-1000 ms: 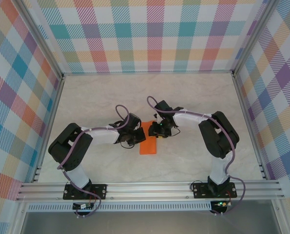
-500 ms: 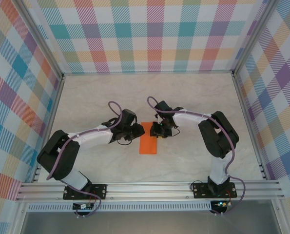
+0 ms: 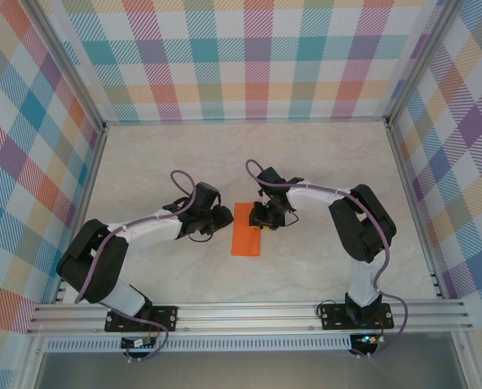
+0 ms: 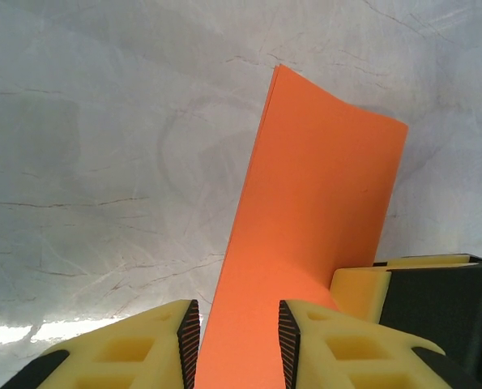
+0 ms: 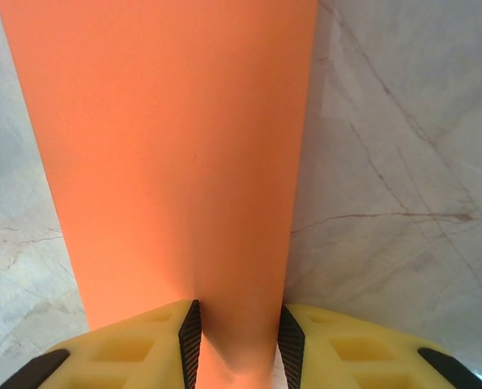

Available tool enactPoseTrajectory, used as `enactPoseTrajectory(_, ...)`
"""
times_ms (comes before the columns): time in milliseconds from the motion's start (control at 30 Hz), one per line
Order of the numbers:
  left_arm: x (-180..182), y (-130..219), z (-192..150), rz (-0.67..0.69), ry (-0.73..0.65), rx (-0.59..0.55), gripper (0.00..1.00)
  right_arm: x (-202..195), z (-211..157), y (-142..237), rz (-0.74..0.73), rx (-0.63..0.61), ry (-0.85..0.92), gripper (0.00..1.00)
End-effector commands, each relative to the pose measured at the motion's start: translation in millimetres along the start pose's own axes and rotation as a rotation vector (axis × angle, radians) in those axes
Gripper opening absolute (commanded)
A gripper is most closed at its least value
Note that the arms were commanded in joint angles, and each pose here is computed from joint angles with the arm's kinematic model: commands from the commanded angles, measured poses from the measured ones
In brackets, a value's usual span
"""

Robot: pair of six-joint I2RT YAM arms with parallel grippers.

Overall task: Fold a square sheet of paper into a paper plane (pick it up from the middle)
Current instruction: Fold the square sheet of paper in half at the center of the table, then hold the square sheet of paper at the center of the table.

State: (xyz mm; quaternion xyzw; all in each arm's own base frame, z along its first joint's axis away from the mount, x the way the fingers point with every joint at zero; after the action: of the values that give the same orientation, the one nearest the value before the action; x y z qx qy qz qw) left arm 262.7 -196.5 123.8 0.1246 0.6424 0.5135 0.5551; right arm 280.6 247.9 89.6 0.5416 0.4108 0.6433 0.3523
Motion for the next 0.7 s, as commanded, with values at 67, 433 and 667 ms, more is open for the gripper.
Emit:
enactPoseTrajectory(67, 3, 1, -1, -0.012, 0.009, 0.022, 0.34, -24, -13, -29, -0.121, 0.083, -0.033, 0.35)
enactPoseTrajectory(433, -7, -16, -4, -0.078, -0.019, 0.099, 0.27, -26, -14, -33, -0.127, 0.099, 0.000, 0.37)
enactPoseTrajectory(667, -10, -27, -6, -0.096, -0.020, 0.135, 0.22, -27, -14, -34, -0.141, 0.101, -0.007, 0.37)
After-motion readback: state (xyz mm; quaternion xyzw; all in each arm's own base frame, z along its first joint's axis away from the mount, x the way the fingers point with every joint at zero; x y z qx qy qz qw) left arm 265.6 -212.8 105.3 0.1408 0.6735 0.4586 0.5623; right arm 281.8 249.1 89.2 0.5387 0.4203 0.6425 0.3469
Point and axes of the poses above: each hand's point on the last joint's axis, 136 mm out from that joint toward the fingers, its own y axis back along the fingers, its own x axis along the line the jaws close on, z = x × y, the point moved 8 cm from there along y, back along the fingers, and after that the axes turned 9 degrees about y, right-handed, at the moved point
